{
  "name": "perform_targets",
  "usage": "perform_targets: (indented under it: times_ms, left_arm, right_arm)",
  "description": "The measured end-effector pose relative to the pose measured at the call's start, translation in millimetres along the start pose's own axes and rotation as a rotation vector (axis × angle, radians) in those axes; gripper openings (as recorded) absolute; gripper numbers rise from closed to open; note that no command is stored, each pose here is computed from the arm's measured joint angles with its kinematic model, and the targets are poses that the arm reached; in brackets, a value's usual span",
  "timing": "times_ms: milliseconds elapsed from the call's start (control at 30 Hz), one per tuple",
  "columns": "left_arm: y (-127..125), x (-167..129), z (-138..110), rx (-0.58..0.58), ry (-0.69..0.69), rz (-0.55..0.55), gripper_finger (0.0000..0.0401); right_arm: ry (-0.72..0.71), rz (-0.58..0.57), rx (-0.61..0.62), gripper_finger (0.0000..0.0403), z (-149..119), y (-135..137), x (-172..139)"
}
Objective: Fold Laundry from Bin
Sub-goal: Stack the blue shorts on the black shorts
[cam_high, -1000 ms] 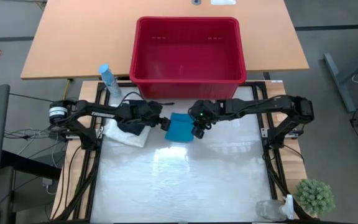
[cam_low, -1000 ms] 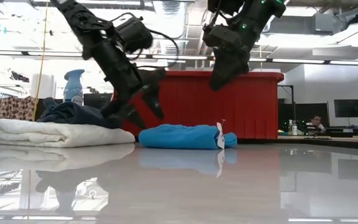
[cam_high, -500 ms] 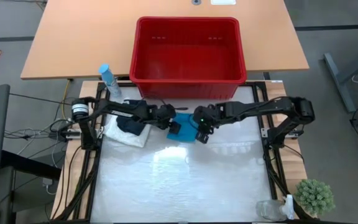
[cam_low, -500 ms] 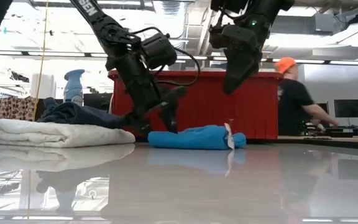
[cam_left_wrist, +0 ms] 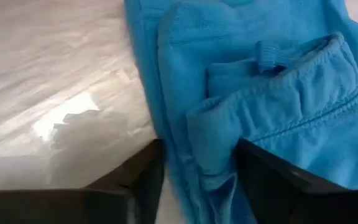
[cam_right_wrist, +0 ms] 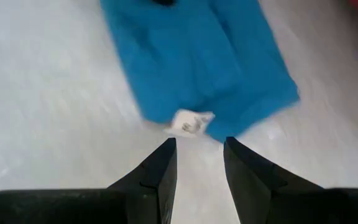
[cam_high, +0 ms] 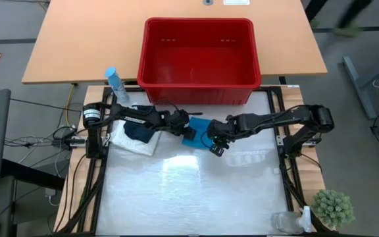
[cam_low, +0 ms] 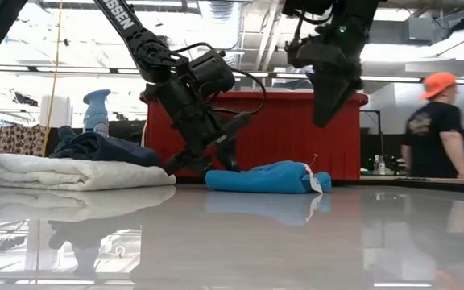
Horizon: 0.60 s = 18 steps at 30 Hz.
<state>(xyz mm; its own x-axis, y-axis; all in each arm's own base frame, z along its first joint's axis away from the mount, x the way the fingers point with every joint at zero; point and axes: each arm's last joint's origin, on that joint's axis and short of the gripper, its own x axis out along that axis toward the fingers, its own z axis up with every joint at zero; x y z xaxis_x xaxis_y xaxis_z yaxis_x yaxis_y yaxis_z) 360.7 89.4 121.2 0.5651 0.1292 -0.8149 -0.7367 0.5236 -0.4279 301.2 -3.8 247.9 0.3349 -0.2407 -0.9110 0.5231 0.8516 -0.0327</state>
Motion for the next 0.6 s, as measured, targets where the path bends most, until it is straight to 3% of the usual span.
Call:
perform_targets:
  times_ms: [267, 467, 600]
  left_arm:
    - [-2.7, 0.9, -0.1, 0.003, 0.02, -0.051, 0.0026]
    - [-3.5, 1.1, 0.0, 0.007, 0.016, -0.06, 0.0014]
    - [-2.8, 1.0, -0.4, 0.013, 0.018, -0.049, 0.0014]
  right_arm:
    - [0.076, -0.187, 0.338, 0.0149, -16.4, -15.3, 7.6]
    - [0.056, 0.035, 0.477, 0.0135, -27.4, -25.2, 46.8]
    - [-0.053, 0.168, 0.55, 0.014, -32.3, -29.3, 44.5]
